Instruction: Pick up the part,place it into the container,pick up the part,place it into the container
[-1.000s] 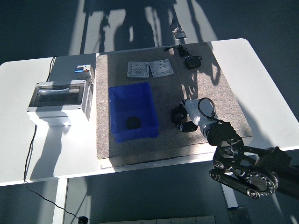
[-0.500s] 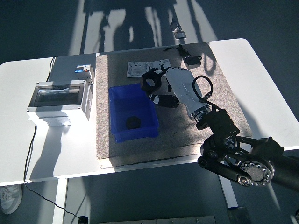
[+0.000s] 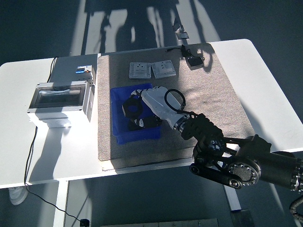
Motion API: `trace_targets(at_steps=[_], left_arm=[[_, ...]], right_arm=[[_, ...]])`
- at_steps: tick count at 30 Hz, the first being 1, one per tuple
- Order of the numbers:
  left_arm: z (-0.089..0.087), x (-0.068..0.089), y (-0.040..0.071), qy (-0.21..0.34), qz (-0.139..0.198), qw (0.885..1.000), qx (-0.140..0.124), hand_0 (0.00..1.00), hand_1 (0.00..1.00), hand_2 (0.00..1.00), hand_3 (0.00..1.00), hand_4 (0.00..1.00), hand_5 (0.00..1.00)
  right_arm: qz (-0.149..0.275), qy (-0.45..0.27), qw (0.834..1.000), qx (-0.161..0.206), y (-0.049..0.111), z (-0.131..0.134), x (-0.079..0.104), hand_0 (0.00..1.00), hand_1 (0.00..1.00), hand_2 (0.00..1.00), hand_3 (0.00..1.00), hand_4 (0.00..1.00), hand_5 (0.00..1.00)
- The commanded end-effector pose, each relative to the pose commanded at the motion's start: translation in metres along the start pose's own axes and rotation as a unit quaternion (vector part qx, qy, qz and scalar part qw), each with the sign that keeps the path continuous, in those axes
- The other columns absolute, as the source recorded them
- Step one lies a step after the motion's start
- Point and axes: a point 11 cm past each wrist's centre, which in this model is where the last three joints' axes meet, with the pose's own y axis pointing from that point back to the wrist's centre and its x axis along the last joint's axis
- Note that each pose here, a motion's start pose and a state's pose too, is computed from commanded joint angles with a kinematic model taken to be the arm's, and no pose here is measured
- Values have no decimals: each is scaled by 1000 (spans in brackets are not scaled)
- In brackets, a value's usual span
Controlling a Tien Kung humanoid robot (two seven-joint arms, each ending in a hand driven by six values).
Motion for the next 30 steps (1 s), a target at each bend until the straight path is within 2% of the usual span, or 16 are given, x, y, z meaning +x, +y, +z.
trace_targets(at_steps=[2, 3, 8, 9, 14, 15, 19, 24, 26, 27, 30], left_arm=[[1, 0, 0, 1, -1, 1000, -1, 589, 655, 746, 912, 998, 998], [1, 1, 0, 2, -1, 1000, -1, 589, 657, 746, 913, 998, 998], [1, 0, 0, 9, -2, 1000, -1, 589, 657, 746, 913, 998, 998], [0, 0, 0, 11, -3, 1000, 0, 611, 700, 759, 915, 998, 998], [0, -1, 0, 18, -3, 1000, -1, 611, 700, 759, 915, 998, 998], [0, -1, 0, 20, -3, 1000, -1, 612, 710, 784, 916, 998, 998], [0, 0, 0, 23, -2, 1000, -1, 612, 710, 784, 916, 998, 998], [-1, 0, 0, 33, 2, 999, -3, 608, 705, 780, 917, 998, 998], [-1, 0, 0, 37, 3, 999, -4, 608, 705, 780, 917, 998, 998], [-1, 0, 0, 38, 4, 999, -4, 598, 703, 780, 927, 998, 998], [-4, -2, 0, 46, 4, 999, -4, 598, 703, 780, 927, 998, 998]], right_arm=[[-7, -3, 1000, -4, 0, 2, -2, 664, 367, 576, 667, 334, 43], [-10, -3, 1000, -5, 0, 3, -3, 731, 653, 726, 750, 771, 366], [-27, 7, 1000, -11, 1, 5, -6, 731, 653, 726, 750, 771, 366], [-28, 8, 1000, -12, 2, 5, -7, 850, 802, 830, 864, 921, 451], [-23, 4, 1000, -19, 4, 10, -4, 850, 802, 830, 864, 921, 451], [-22, 2, 1000, -20, 4, 11, -3, 888, 830, 843, 876, 964, 471], [-8, -8, 1000, -20, 6, 13, 1, 888, 830, 843, 876, 964, 471], [51, -64, 996, -17, 13, 15, 22, 900, 832, 844, 873, 979, 489], [84, -107, 990, -21, 23, 23, 32, 900, 832, 844, 873, 979, 489], [99, -125, 987, -24, 27, 28, 37, 894, 816, 836, 889, 967, 525], [148, -177, 972, -38, 49, 51, 53, 894, 816, 836, 889, 967, 525]])
